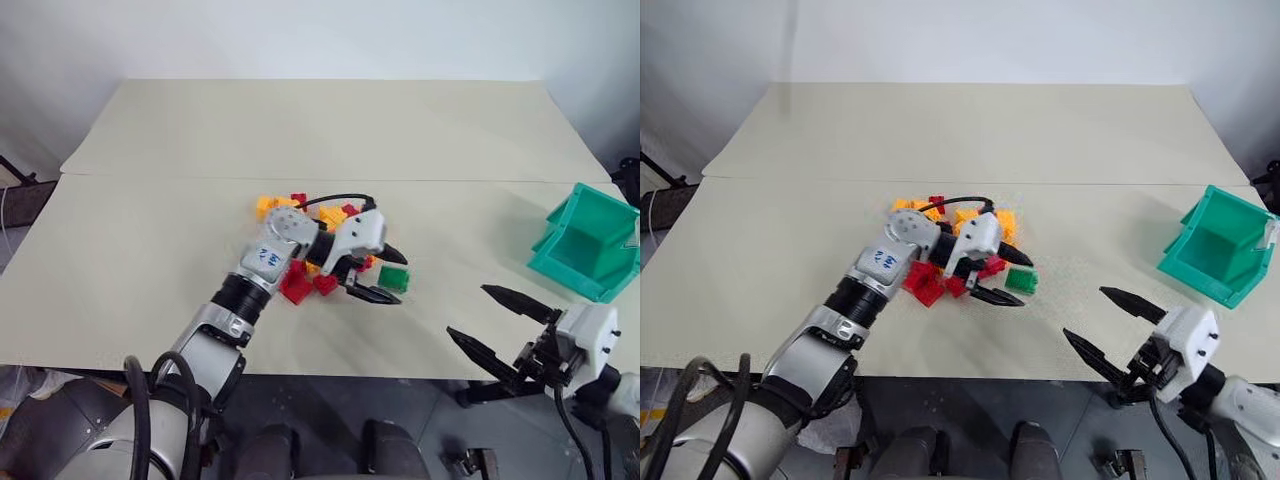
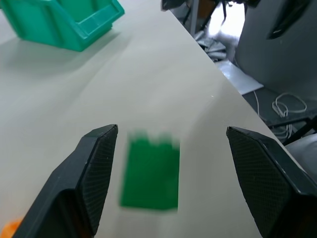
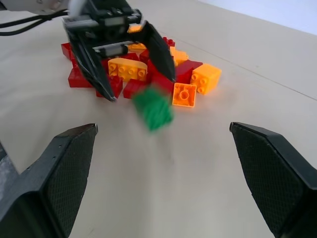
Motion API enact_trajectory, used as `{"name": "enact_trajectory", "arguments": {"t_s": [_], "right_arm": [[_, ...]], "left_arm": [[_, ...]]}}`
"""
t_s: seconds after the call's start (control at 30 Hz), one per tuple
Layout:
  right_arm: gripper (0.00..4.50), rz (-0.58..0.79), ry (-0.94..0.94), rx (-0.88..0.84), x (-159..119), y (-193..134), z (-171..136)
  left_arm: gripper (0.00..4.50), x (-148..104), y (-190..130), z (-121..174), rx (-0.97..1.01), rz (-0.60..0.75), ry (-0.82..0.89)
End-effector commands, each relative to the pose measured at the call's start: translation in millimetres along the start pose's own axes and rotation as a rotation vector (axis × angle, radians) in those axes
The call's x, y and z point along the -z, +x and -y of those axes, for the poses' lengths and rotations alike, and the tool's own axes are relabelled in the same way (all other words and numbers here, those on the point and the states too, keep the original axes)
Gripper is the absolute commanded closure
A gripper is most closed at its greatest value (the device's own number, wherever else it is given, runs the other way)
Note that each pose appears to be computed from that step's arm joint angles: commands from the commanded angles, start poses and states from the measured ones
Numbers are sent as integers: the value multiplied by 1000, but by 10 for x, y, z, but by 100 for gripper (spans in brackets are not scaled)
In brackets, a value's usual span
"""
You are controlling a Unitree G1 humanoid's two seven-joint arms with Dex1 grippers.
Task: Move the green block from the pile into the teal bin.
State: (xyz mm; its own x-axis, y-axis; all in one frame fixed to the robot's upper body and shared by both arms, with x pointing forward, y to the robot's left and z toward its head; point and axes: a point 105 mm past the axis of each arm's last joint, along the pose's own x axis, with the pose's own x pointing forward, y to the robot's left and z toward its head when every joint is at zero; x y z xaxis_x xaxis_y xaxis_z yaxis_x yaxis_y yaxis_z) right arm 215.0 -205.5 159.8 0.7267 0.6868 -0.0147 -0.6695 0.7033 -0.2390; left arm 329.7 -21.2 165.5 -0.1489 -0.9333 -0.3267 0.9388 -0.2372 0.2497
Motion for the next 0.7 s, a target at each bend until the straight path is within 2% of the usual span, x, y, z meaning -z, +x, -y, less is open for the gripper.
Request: {"name": "enact_trajectory", "arguments": {"t_s": [0.03, 0.2, 0.33, 0.43, 0.57, 0.7], "right_arm": [[0, 9, -11, -39, -25, 56, 15], [0, -2, -2, -91, -10, 149, 16], [0, -27, 2, -135, -12, 285, 55], [0, -60, 3, -149, 3, 353, 99], [0, -161, 19, -247, 8, 745, 192], [0, -224, 33, -367, 3, 968, 141]], "left_arm": [[77, -21, 29, 34, 12, 14, 12], [77, -5, -7, 47, -14, 27, 62], [1, -84, -417, 73, -109, 181, 98], [1, -76, -587, 105, -164, 221, 136], [1, 153, -1291, 429, -322, 227, 76], [1, 278, -1558, 668, -426, 166, 9]]}}
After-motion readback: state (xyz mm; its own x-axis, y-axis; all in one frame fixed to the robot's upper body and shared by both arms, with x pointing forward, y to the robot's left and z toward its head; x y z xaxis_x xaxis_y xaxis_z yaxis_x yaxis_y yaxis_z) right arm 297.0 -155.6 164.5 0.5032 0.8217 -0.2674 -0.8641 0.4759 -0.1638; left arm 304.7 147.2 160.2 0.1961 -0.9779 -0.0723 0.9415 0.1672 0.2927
